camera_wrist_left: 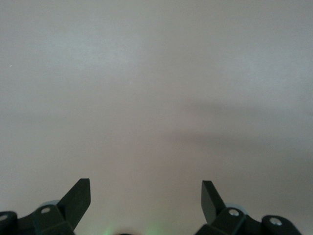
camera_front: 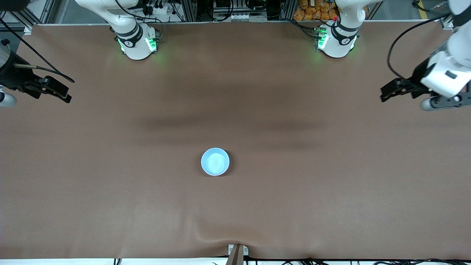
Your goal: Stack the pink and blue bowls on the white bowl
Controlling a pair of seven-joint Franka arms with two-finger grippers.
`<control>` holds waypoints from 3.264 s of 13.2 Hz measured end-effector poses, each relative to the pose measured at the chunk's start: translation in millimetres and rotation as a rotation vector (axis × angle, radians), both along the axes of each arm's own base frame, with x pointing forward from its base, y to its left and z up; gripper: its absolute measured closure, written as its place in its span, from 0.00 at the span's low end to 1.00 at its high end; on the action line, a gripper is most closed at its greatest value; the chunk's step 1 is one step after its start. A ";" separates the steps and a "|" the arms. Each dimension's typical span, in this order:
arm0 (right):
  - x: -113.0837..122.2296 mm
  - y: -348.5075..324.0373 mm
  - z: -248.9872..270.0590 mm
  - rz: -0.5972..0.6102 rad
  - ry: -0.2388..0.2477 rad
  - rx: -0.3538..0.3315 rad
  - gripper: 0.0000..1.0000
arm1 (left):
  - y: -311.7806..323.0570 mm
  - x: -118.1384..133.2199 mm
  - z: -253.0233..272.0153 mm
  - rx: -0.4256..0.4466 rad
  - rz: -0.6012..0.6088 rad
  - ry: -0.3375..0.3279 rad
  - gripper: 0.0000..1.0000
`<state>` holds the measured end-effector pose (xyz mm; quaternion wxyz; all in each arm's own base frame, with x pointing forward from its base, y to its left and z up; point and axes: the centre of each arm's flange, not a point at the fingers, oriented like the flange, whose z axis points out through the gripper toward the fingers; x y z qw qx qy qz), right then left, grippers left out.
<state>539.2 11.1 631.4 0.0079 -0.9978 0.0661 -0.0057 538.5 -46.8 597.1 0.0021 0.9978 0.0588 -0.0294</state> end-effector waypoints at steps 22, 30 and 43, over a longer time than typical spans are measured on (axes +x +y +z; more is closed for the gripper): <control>5.8 6.1 14.8 0.053 -0.035 -0.023 0.00 | 37.1 -19.2 33.7 0.014 0.066 0.018 0.00; 6.5 7.0 15.3 0.054 -0.036 -0.023 0.00 | 51.8 -15.3 33.6 0.008 0.086 0.022 0.00; 6.8 8.3 17.1 0.057 -0.040 -0.023 0.00 | 36.1 -31.1 43.1 0.030 0.040 -0.024 0.00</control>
